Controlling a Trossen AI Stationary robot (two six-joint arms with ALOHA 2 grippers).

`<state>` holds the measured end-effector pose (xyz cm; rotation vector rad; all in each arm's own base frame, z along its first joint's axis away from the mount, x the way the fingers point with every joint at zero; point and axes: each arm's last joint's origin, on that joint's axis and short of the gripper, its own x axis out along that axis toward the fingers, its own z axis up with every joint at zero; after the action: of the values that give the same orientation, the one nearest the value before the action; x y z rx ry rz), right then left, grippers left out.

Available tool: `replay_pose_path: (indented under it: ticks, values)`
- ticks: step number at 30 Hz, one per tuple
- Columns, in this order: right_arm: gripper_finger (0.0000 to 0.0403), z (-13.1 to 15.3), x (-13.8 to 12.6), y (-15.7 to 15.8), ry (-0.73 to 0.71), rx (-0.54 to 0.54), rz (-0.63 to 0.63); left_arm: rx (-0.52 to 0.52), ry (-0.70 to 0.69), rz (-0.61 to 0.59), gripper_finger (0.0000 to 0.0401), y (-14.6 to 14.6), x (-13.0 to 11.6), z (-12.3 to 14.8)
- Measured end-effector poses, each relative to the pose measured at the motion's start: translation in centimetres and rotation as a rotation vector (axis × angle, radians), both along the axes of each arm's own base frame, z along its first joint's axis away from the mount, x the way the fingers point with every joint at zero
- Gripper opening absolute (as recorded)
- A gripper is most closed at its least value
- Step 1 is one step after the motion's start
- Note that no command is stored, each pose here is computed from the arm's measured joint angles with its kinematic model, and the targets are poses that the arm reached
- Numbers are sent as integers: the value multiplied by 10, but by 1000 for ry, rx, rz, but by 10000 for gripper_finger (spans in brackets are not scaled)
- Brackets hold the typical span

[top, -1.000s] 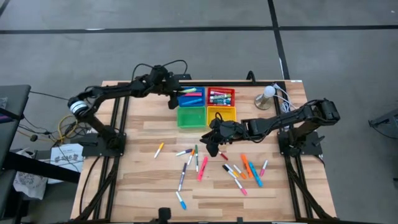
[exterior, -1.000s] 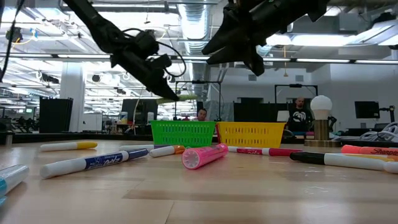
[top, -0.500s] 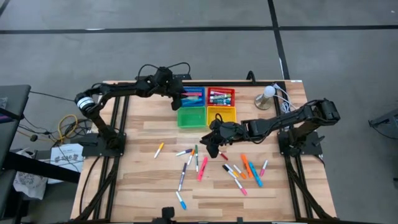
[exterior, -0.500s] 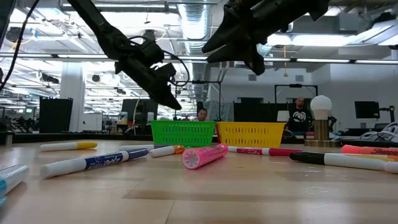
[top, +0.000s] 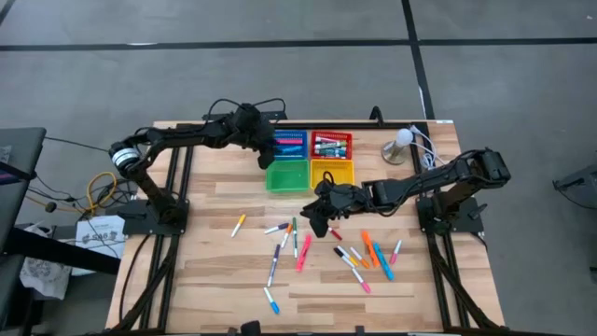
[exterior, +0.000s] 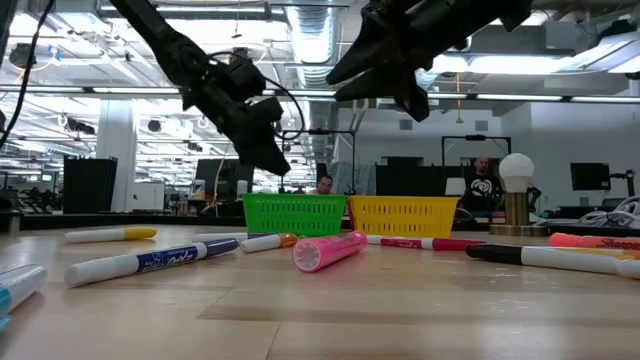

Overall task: Pick & Place Markers
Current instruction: Put the pink highlighter into the blue bin

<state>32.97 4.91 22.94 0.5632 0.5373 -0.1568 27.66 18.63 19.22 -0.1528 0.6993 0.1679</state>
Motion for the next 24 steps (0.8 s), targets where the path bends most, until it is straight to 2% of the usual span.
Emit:
replay_pose_path:
  ticks: [7, 12, 16, 19, 24]
  values:
    - [91, -6, -8, 22, 77, -17, 73, -30, -52, -147, 135, -51, -7, 25]
    - [91, -17, -22, 37, 218, -46, 127, -81, -98, -209, 127, -94, -18, 36]
    - [91, -21, -34, 47, 319, -50, 193, -183, -150, -222, 127, -128, -23, 37]
    - [91, -12, -46, 50, 350, -47, 248, -269, -197, -195, 126, -157, -25, 32]
    - [91, -11, -63, 63, 419, -86, 278, -320, -243, -146, 121, -207, -25, 19]
